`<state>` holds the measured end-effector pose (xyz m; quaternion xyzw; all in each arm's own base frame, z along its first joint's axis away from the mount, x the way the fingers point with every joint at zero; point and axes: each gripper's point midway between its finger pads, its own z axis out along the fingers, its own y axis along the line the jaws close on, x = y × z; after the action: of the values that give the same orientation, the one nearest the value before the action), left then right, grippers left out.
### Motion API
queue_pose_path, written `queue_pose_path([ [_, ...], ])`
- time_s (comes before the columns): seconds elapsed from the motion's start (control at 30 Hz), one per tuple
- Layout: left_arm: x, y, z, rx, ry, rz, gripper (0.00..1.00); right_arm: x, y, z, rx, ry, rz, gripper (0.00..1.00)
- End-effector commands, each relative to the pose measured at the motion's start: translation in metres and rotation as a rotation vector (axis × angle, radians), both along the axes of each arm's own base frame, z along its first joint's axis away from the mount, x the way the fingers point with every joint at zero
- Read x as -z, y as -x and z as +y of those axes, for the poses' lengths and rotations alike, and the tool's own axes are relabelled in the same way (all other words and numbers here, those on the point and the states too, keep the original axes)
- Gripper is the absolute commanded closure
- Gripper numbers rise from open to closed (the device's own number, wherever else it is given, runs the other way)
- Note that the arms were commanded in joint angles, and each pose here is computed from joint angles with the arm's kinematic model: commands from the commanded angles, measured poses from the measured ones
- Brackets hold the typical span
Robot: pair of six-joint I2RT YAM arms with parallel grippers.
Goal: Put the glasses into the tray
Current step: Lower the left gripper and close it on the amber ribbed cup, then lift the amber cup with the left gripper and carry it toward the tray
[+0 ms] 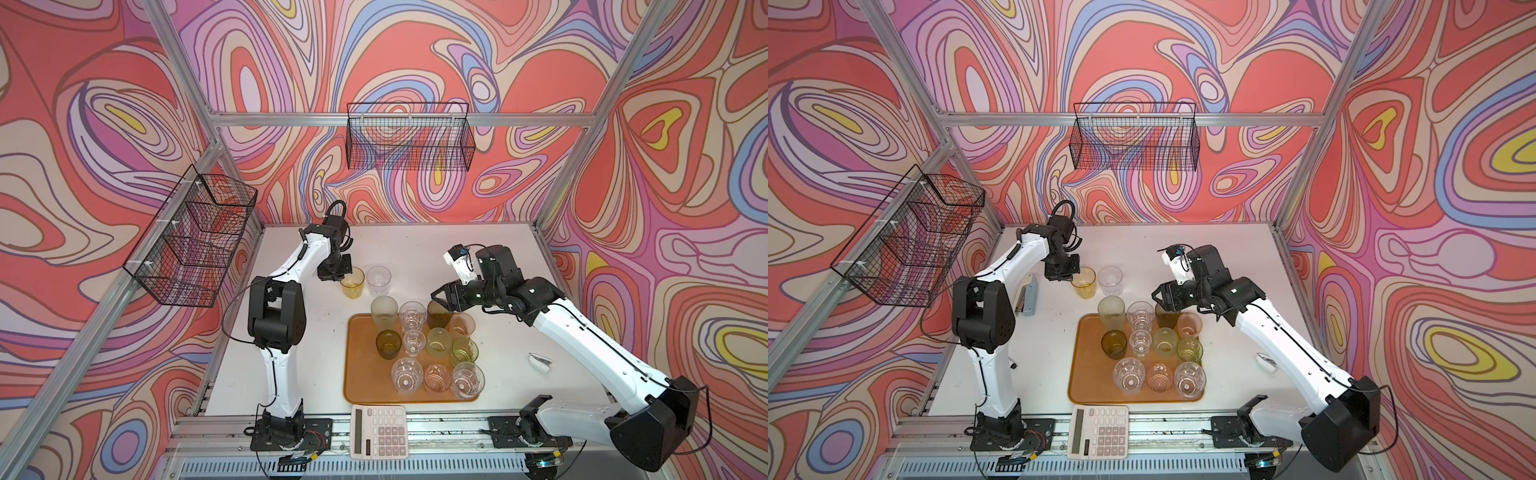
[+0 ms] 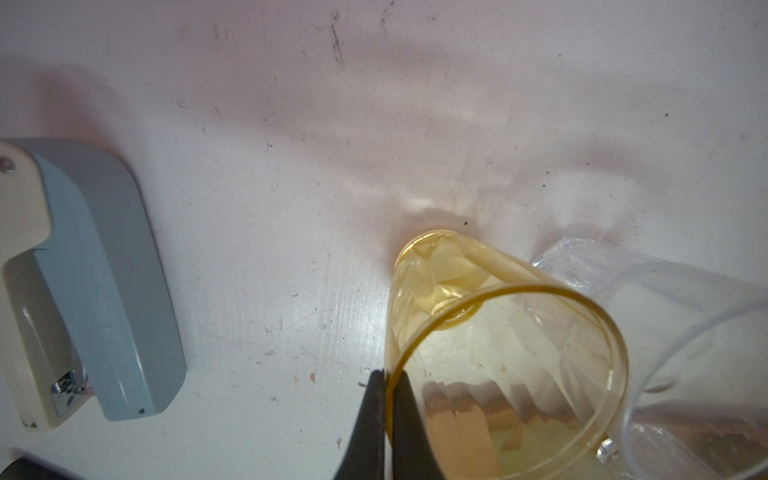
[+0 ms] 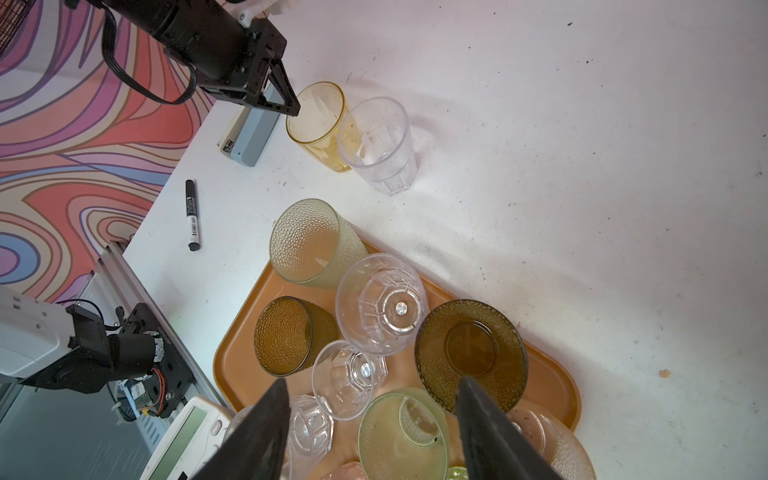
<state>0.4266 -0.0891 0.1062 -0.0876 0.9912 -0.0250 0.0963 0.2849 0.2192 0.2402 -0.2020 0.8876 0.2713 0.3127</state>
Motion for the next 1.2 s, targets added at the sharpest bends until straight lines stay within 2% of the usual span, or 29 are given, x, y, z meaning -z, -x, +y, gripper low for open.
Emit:
queue_pose_path([
  [0.0,-0.030,0.007,0.006,0.002,-0.009,-0.038,1.00,-0.005,0.000,0.000,0.001,-0.019,-0.015,0.34],
  [0.53,-0.050,0.033,0.008,0.002,0.012,-0.041,1.00,-0.008,0.000,-0.001,0.015,-0.033,-0.026,0.34],
  [1.17,-0.100,0.093,0.018,0.033,0.022,-0.054,1.00,-0.005,-0.007,0.000,0.027,-0.039,-0.034,0.34],
])
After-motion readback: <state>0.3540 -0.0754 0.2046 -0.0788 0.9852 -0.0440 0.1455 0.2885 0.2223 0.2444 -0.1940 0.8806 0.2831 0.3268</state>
